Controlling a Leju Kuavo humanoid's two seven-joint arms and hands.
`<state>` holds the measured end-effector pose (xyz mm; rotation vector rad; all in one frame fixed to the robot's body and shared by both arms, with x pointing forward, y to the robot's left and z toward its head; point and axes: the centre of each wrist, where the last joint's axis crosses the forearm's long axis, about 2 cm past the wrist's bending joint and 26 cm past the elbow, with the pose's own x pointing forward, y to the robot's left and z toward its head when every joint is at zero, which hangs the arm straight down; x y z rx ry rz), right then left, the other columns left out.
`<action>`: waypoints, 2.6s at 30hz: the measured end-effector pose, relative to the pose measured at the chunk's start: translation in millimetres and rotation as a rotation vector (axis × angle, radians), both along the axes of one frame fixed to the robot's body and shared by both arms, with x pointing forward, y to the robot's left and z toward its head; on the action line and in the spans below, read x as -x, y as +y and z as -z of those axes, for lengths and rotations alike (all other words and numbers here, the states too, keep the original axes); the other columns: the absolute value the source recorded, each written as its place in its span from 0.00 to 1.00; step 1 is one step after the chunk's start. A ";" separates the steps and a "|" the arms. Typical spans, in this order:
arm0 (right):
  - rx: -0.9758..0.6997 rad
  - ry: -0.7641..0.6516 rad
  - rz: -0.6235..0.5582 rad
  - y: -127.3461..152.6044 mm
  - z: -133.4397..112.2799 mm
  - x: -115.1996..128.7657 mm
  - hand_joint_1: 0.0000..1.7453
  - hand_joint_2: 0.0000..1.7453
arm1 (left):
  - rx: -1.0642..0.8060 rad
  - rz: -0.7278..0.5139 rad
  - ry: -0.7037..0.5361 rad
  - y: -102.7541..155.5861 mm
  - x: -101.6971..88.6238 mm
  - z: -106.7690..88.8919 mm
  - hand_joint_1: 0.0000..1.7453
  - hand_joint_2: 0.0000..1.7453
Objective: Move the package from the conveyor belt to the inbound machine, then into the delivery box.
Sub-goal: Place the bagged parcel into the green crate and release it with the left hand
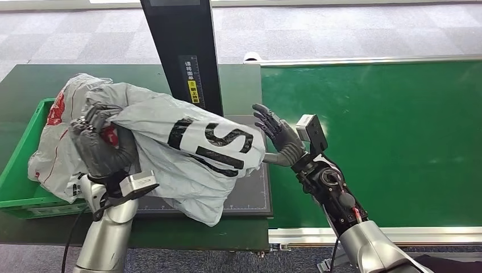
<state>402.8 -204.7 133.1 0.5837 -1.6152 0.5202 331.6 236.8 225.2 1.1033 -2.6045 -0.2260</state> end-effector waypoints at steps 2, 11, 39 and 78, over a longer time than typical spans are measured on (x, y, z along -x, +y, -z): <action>0.003 0.003 0.003 -0.4 1.4 0.8 0.00 1.00 | 0.015 -0.043 -0.090 7.2 7.4 -21.7 1.00 1.00; 0.013 0.007 0.009 2.8 3.2 2.5 0.00 1.00 | 0.034 -0.269 -0.331 54.6 35.2 -77.2 1.00 1.00; -0.143 0.347 0.418 41.9 40.9 44.5 0.00 0.00 | 0.042 -1.010 0.496 206.1 -30.6 13.5 1.00 1.00; -0.235 -0.059 0.367 33.8 -16.6 33.4 0.00 0.00 | 0.772 -0.292 -0.014 138.1 -39.2 9.1 0.00 1.00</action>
